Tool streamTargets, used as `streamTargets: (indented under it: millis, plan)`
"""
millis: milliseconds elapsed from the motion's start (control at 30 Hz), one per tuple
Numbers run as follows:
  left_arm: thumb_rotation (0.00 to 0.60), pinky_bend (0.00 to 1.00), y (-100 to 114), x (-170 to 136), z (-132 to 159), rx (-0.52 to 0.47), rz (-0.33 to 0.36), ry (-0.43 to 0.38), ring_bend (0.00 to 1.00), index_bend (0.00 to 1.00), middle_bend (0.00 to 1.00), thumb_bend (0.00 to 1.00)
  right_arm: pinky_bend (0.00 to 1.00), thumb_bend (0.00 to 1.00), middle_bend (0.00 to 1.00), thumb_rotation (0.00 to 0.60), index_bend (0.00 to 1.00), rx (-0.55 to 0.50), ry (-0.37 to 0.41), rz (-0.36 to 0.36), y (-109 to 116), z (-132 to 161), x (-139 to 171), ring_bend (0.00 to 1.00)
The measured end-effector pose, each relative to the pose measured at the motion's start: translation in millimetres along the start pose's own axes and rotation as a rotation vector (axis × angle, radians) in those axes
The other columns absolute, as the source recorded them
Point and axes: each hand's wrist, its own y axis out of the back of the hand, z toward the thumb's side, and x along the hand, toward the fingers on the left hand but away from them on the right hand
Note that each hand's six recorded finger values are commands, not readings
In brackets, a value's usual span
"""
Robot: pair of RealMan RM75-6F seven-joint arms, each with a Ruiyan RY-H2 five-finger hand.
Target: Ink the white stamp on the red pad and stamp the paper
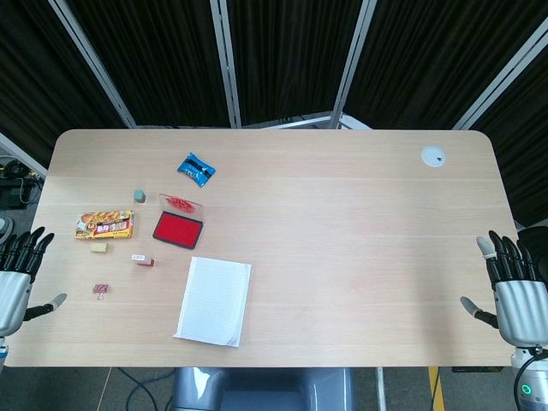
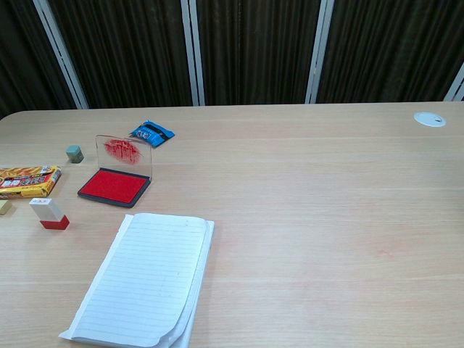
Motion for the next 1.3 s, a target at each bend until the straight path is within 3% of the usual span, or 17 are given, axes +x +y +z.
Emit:
streamTargets:
  millis: [133, 167, 200, 267, 333, 433, 667, 800, 967, 1067, 1300]
  plan:
    - [0.600, 0.00, 0, -1, -1, 0.001, 0.000, 0.001, 0.00, 0.00, 0.00, 0.00, 0.00, 0.00, 0.00, 0.600, 0.00, 0.000, 0.001, -0.001, 0, 0, 0, 0.00]
    - [0.600, 0.04, 0, -1, -1, 0.002, -0.002, 0.001, 0.03, 0.00, 0.00, 0.00, 0.00, 0.00, 0.00, 0.600, 0.00, -0.001, 0.001, 0.000, 0, 1, 0, 0.00]
    - [0.600, 0.13, 0, -1, -1, 0.003, -0.003, -0.001, 0.10, 0.00, 0.00, 0.00, 0.00, 0.00, 0.00, 0.600, 0.00, 0.000, 0.002, 0.000, 0, 1, 0, 0.00]
    - [0.600, 0.54, 0, 0, -1, 0.003, 0.001, -0.004, 0.46, 0.00, 0.00, 0.00, 0.00, 0.00, 0.00, 0.600, 0.00, 0.002, 0.003, 0.001, 0, 1, 0, 0.00]
    - [0.600, 0.77, 0, 2, 1, -0.003, 0.013, -0.009, 0.69, 0.00, 0.00, 0.00, 0.00, 0.00, 0.00, 0.600, 0.00, -0.002, 0.005, 0.001, 0, 2, 0, 0.00]
    - [0.600, 0.91, -4, 7, 8, -0.028, 0.011, -0.034, 0.86, 0.01, 0.06, 0.00, 0.00, 0.00, 0.00, 0.600, 0.00, 0.000, 0.005, 0.004, -1, 3, -1, 0.00]
    - [0.600, 0.97, -36, 39, 40, -0.043, -0.043, -0.112, 0.94, 0.11, 0.28, 0.00, 0.00, 0.00, 0.00, 0.600, 0.00, 0.009, -0.019, 0.021, -8, -1, -7, 0.00]
    - [0.600, 0.97, -61, 62, 58, -0.037, -0.128, -0.129, 0.95, 0.15, 0.30, 0.00, 0.00, 0.00, 0.00, 0.600, 0.00, 0.018, -0.050, 0.031, -12, -8, -11, 0.00]
    - [0.600, 0.97, -90, 92, 85, -0.046, -0.215, -0.136, 0.95, 0.28, 0.35, 0.03, 0.00, 0.00, 0.00, 0.600, 0.00, 0.034, -0.065, 0.036, -15, -12, -14, 0.00]
    - [0.600, 0.97, -100, 101, 90, -0.021, -0.231, -0.141, 0.95, 0.35, 0.36, 0.06, 0.00, 0.00, 0.00, 0.600, 0.00, 0.043, -0.068, 0.038, -16, -12, -15, 0.00]
    - [0.600, 0.97, -119, 115, 90, 0.043, -0.248, -0.142, 0.94, 0.38, 0.38, 0.12, 0.00, 0.00, 0.00, 0.600, 0.00, 0.049, -0.084, 0.043, -17, -17, -14, 0.00]
